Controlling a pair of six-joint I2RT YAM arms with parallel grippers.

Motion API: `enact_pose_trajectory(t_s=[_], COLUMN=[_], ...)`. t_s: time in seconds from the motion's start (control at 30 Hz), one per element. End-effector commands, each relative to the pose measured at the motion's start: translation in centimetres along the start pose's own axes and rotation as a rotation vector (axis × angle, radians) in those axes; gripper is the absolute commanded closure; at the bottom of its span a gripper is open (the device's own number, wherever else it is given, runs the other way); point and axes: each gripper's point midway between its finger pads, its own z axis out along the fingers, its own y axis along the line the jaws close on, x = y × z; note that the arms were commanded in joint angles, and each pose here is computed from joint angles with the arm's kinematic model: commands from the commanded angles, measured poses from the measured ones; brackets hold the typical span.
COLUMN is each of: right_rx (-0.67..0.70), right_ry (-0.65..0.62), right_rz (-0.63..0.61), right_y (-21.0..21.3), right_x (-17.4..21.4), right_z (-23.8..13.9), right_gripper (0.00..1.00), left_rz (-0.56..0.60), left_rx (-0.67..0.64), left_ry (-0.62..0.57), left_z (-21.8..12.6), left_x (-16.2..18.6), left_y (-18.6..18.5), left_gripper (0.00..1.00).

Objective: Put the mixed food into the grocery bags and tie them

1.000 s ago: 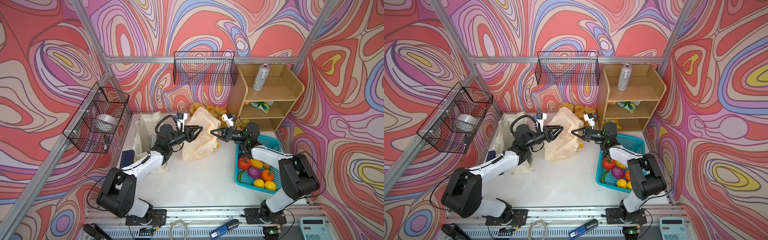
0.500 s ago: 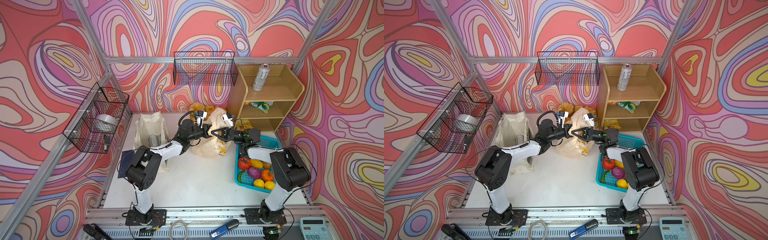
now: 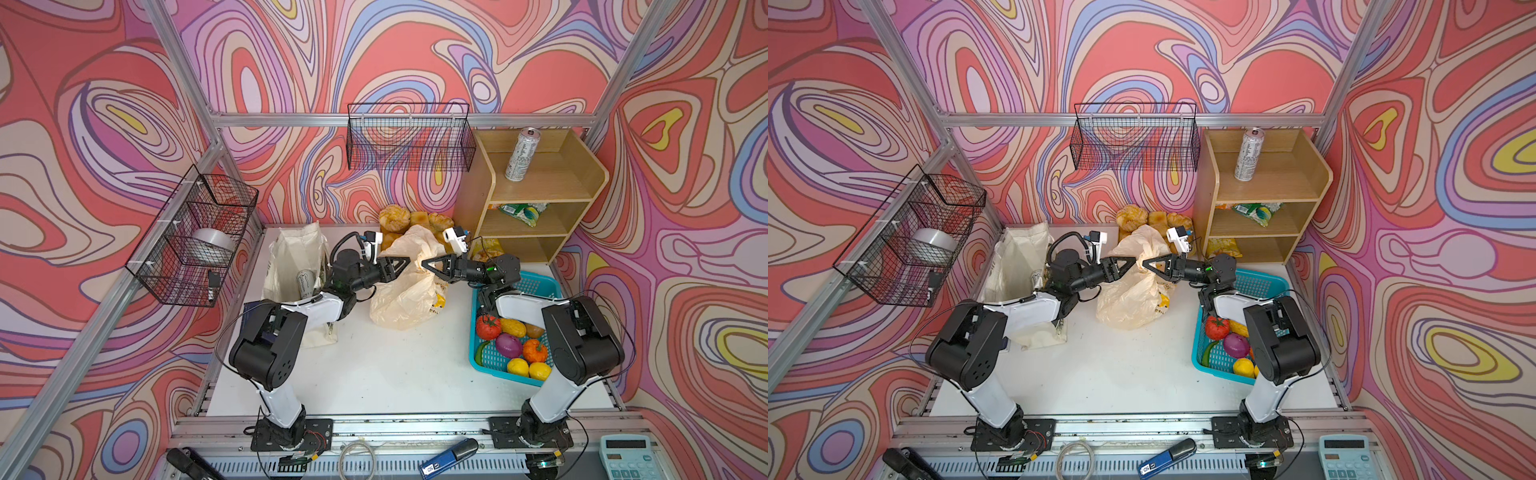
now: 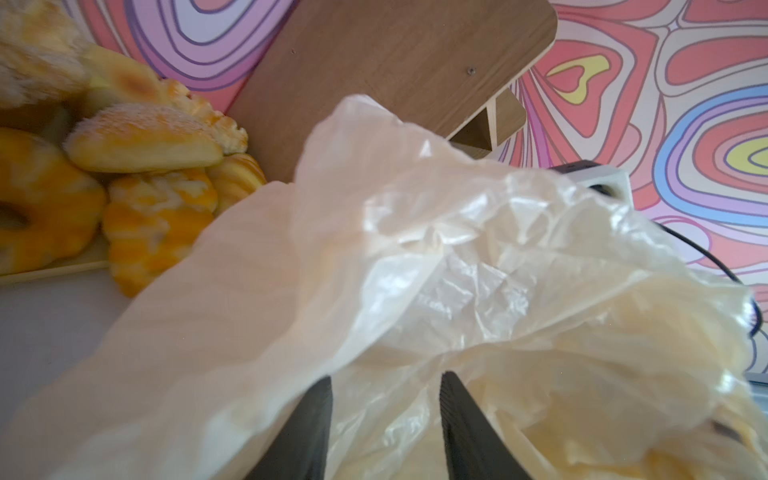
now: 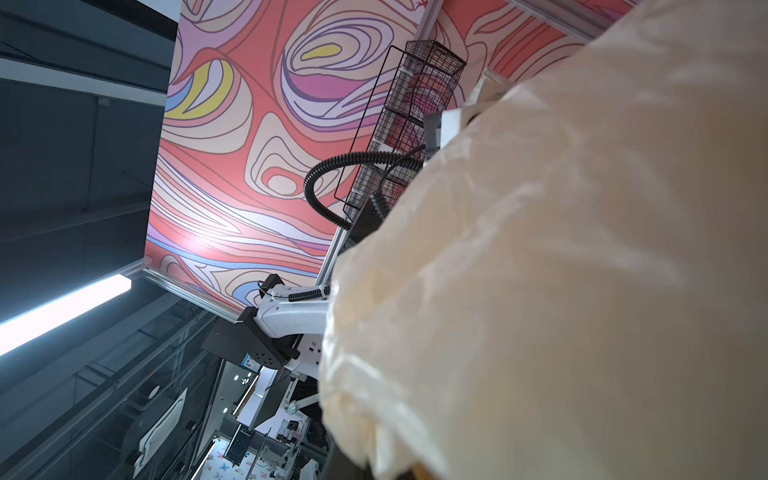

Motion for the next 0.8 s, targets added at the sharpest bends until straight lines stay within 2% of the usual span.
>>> enact_pose_trajectory(t_s=[0.0,0.13,0.33,0.63,0.77], right_rx=[0.02,0.03,0.039,0.037,0.039], right_ry=[-0.026,-0.038,-0.047,-0.048,-0.049], right_rz=[-0.06,-0.06,-0.054,-0.053,-0.05], right_y=[0.8,0.7,0.4,0.6,0.5], right_x=[-0.4,-0.6,-0.6,-0.8,-0.7], right_z=[-0.2,-0.3,-0.4,-0.3,-0.4], right_gripper=[1.0,1.0,1.0,1.0,1.0], left_rz=[0.042,0.066,0.084,0.074,0.055], left_rx=[0.082,0.1,0.194,0.254,0.296], left_ry=[-0.042,-0.038,-0.024,0.021,0.013], left_z=[-1.6,-2.7,-3.5,-1.9,-1.0], left_x=[-1.6,-1.6,-2.3,-1.1,-1.0], left_y=[-3.4,-4.9,-8.5,-10.4,-11.1], left_gripper=[0.54,0.54,0.54,0.55,0.61])
